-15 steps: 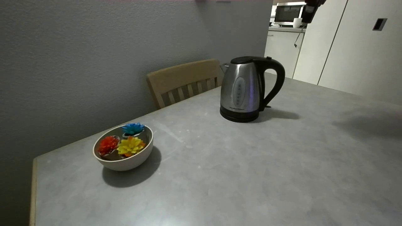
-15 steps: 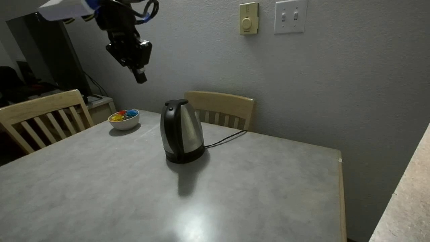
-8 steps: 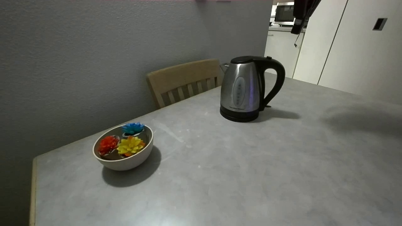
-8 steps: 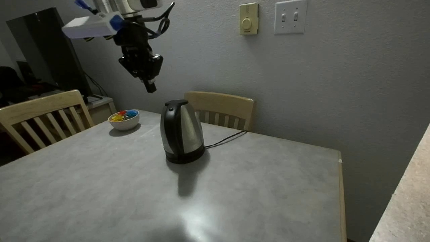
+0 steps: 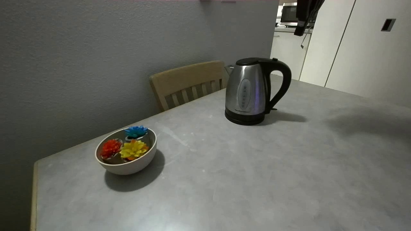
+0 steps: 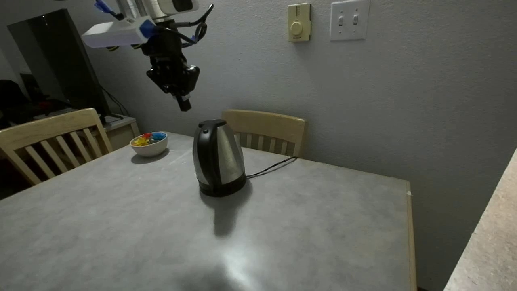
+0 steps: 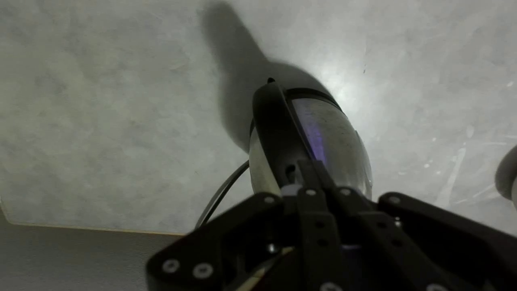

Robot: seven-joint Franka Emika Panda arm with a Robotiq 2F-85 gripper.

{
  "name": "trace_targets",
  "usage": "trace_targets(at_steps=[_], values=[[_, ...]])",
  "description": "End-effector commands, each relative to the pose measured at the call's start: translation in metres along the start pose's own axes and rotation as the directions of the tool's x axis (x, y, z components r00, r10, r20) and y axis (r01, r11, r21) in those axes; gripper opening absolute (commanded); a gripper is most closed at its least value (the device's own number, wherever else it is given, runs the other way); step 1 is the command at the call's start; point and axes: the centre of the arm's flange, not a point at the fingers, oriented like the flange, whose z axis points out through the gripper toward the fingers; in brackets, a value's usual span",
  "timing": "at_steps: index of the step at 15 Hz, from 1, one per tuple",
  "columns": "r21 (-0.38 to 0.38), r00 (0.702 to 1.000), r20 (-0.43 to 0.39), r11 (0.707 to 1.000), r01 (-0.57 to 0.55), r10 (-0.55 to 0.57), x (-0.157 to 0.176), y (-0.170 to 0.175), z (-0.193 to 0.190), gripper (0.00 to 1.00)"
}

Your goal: Press the button on the handle of the kettle

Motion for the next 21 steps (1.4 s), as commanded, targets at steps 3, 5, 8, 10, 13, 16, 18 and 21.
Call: trace_targets(at_steps=[3,5,8,10,13,16,18,21], values=[[0.046,0.999,0.013,0.998,-0.032,0.031,0.013,0.008,0.015,0.0],[0.068,0.999,0.023,0.997,-0.041,0.039,0.022,0.009,0.025,0.0],[0.073,0.998,0.041,0.996,-0.054,0.052,0.038,0.011,0.033,0.0],[0.063,0.998,0.049,0.997,-0.052,0.049,0.049,0.013,0.034,0.0],[0.056,0.997,0.058,0.997,-0.049,0.046,0.063,0.015,0.031,0.0],[0.069,0.995,0.089,0.996,-0.05,0.044,0.074,0.016,0.039,0.0],[0.084,0.991,0.128,0.995,-0.053,0.042,0.078,0.016,0.056,0.0],[0.096,0.978,0.208,0.994,-0.054,0.033,0.081,0.012,0.094,0.0]])
